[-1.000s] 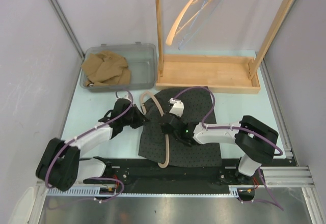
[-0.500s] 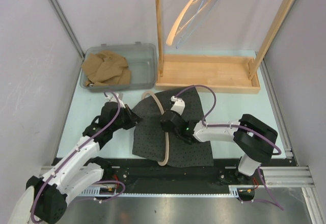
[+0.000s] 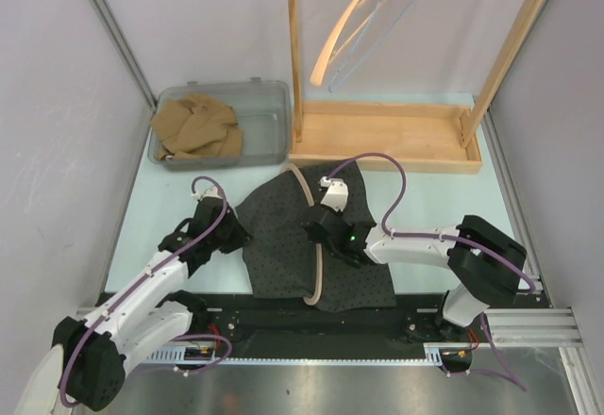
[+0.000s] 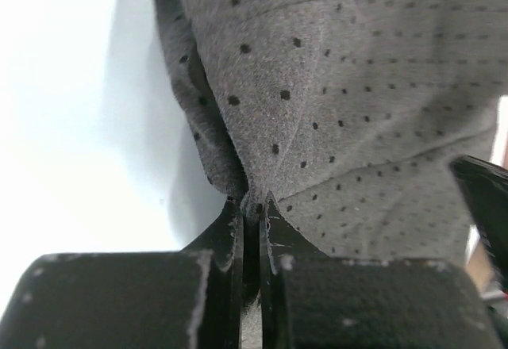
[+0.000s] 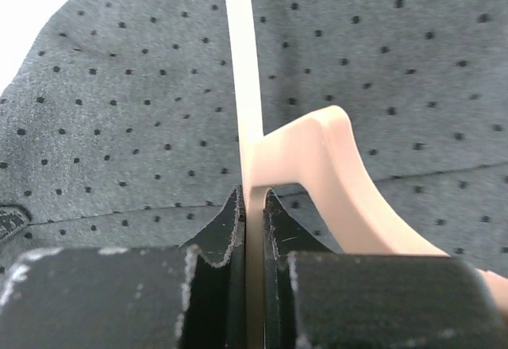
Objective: Place the skirt on the hanger
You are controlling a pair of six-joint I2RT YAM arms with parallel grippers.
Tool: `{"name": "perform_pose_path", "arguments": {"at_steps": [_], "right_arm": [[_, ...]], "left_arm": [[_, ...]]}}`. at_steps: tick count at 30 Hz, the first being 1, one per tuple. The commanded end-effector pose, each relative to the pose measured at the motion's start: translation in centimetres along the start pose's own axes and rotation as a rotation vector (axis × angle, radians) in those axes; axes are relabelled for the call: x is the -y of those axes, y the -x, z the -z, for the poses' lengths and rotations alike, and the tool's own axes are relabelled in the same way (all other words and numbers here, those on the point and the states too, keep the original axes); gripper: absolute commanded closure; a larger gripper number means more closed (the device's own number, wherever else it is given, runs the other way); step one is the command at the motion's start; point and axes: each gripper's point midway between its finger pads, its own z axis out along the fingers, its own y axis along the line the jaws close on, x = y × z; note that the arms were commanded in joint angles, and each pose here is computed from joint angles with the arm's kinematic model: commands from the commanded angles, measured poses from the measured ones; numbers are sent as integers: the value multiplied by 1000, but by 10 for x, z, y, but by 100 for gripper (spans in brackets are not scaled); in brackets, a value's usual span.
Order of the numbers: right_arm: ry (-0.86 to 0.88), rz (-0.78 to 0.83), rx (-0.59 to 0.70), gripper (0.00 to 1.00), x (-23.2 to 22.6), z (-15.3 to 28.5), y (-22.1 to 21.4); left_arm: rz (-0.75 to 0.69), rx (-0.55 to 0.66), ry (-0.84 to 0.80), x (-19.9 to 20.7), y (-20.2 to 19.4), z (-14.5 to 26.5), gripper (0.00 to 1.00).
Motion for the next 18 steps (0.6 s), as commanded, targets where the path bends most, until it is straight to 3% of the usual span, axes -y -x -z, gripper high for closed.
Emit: {"name": "perform_pose_path", "arguments": {"at_steps": [1,18], "right_arm": [[-60,92,70,100,9,14,21],[-89,282,155,100,7,38,40]], "left_arm": [[-2,44,72,-10,11,-5,100],[-42,55,134,-21,17,-10,100]]}}
